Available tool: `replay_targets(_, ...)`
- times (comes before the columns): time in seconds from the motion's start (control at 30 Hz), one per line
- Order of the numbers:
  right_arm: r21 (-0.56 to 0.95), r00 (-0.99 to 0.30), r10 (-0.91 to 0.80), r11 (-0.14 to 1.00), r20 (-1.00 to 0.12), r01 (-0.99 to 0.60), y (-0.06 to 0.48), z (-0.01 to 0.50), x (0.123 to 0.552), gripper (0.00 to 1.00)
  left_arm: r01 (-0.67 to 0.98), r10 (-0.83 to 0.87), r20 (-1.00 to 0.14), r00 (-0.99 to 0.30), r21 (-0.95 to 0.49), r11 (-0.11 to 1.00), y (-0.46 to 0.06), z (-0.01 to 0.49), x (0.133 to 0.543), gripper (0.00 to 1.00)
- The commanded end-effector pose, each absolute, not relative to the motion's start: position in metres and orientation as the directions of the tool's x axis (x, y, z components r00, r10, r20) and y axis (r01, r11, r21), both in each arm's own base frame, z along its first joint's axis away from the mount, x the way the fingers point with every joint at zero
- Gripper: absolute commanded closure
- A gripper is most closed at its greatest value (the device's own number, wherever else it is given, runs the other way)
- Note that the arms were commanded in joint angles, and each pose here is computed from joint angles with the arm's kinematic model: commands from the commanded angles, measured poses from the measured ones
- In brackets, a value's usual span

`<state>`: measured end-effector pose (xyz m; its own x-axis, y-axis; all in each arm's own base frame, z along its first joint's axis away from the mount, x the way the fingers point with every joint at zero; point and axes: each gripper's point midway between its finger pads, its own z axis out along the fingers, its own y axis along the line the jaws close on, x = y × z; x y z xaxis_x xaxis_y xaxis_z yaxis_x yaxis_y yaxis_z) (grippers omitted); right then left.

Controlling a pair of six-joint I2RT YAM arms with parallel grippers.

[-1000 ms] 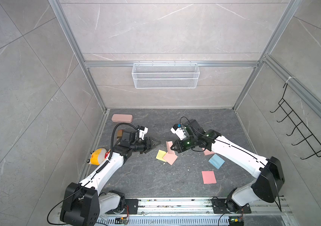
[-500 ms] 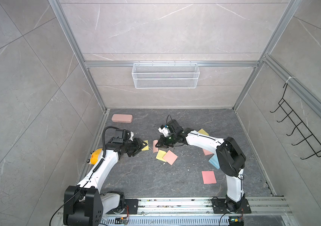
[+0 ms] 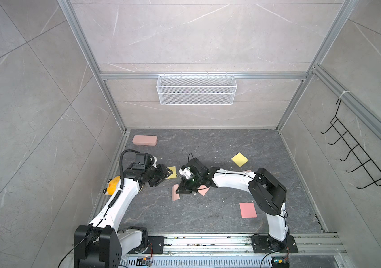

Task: Tear off pages from different memo pads
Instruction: Place the paper at the center of the board, then pick up the memo pad from the center of the board.

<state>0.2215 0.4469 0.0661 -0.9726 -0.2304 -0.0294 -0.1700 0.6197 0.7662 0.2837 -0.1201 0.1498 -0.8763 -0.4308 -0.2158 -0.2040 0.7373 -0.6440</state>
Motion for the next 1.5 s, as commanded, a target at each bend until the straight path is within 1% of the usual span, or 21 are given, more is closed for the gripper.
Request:
replay_targets(0.0, 0.691, -0.979, -0.202, 0.709, 0.006, -0.142, 0.418, 0.049, 0.217, 1.00, -0.157, -0.421, -0.249, -0.872, -0.674, 0.722, -0.124, 0.160, 0.286, 0.42)
replay_targets(0.03, 0.657, -0.979, -0.205, 0.738, 0.004, -0.152, 0.410, 0.043, 0.216, 0.97, -0.157, -0.418, -0.242, -0.876, -0.677, 0.719, -0.126, 0.158, 0.287, 0.42)
replay_targets(0.07, 0.637, -0.978, -0.210, 0.754, -0.002, -0.163, 0.404, 0.041, 0.216, 0.92, -0.154, -0.414, -0.240, -0.878, -0.677, 0.719, -0.127, 0.158, 0.287, 0.43)
replay_targets(0.13, 0.606, -0.972, -0.235, 0.771, -0.018, -0.198, 0.396, 0.047, 0.215, 0.75, -0.147, -0.407, -0.245, -0.880, -0.674, 0.724, -0.128, 0.159, 0.287, 0.43)
replay_targets(0.2, 0.600, -0.970, -0.239, 0.770, -0.044, -0.217, 0.387, 0.060, 0.217, 0.64, -0.129, -0.393, -0.260, -0.882, -0.669, 0.732, -0.131, 0.162, 0.288, 0.43)
replay_targets(0.27, 0.590, -0.973, -0.228, 0.780, -0.044, -0.210, 0.371, 0.069, 0.221, 0.56, -0.101, -0.366, -0.281, -0.887, -0.655, 0.749, -0.136, 0.163, 0.289, 0.43)
replay_targets(0.33, 0.575, -0.979, -0.202, 0.797, -0.031, -0.183, 0.350, 0.075, 0.225, 0.53, -0.082, -0.334, -0.305, -0.892, -0.618, 0.782, -0.141, 0.161, 0.291, 0.40)
replay_targets(0.4, 0.568, -0.989, -0.144, 0.811, -0.034, -0.138, 0.327, 0.078, 0.230, 0.52, -0.037, -0.278, -0.326, -0.904, -0.587, 0.809, -0.153, 0.157, 0.294, 0.36)
replay_targets(0.5, 0.555, -0.998, -0.008, 0.831, -0.062, -0.041, 0.296, 0.081, 0.244, 0.52, 0.090, -0.141, -0.372, -0.917, -0.538, 0.838, -0.194, 0.150, 0.297, 0.34)
replay_targets(0.57, 0.544, -0.994, 0.069, 0.839, -0.079, 0.015, 0.284, 0.074, 0.251, 0.55, 0.153, -0.068, -0.368, -0.927, -0.538, 0.829, -0.224, 0.140, 0.299, 0.34)
replay_targets(0.6, 0.552, -0.992, 0.095, 0.833, -0.087, 0.032, 0.282, 0.070, 0.257, 0.56, 0.167, -0.037, -0.344, -0.938, -0.542, 0.823, -0.237, 0.130, 0.299, 0.35)
replay_targets(0.63, 0.554, -0.991, 0.093, 0.832, -0.095, 0.025, 0.282, 0.067, 0.261, 0.56, 0.170, -0.014, -0.320, -0.947, -0.539, 0.825, -0.246, 0.121, 0.298, 0.36)
replay_targets(0.73, 0.486, -0.986, 0.003, 0.870, -0.165, -0.079, 0.278, 0.063, 0.275, 0.55, 0.188, 0.054, -0.272, -0.961, -0.498, 0.846, -0.262, 0.097, 0.298, 0.38)
replay_targets(0.8, 0.465, -0.984, -0.015, 0.880, -0.176, -0.097, 0.270, 0.058, 0.284, 0.55, 0.206, 0.087, -0.260, -0.962, -0.476, 0.855, -0.268, 0.087, 0.299, 0.38)
replay_targets(0.9, 0.489, -0.987, -0.016, 0.868, -0.158, -0.092, 0.265, 0.052, 0.294, 0.53, 0.210, 0.107, -0.243, -0.964, -0.451, 0.867, -0.269, 0.075, 0.301, 0.39)
replay_targets(1.03, 0.504, -0.988, -0.048, 0.856, -0.146, -0.116, 0.272, 0.043, 0.301, 0.52, 0.215, 0.135, -0.216, -0.967, -0.412, 0.886, -0.264, 0.060, 0.299, 0.45)
replay_targets(1.13, 0.524, -0.991, -0.044, 0.845, -0.127, -0.105, 0.276, 0.038, 0.300, 0.53, 0.211, 0.144, -0.183, -0.973, -0.431, 0.877, -0.267, 0.054, 0.293, 0.48)
replay_targets(1.2, 0.527, -0.993, -0.040, 0.845, -0.115, -0.095, 0.277, 0.033, 0.299, 0.53, 0.203, 0.143, -0.165, -0.976, -0.438, 0.876, -0.267, 0.048, 0.289, 0.49)
replay_targets(1.3, 0.530, -0.994, -0.030, 0.844, -0.104, -0.081, 0.278, 0.027, 0.299, 0.54, 0.196, 0.154, -0.131, -0.979, -0.423, 0.885, -0.264, 0.036, 0.285, 0.45)
replay_targets(1.47, 0.519, -0.997, -0.008, 0.853, -0.083, -0.050, 0.274, 0.016, 0.295, 0.60, 0.185, 0.159, -0.095, -0.983, -0.420, 0.888, -0.264, 0.028, 0.279, 0.41)
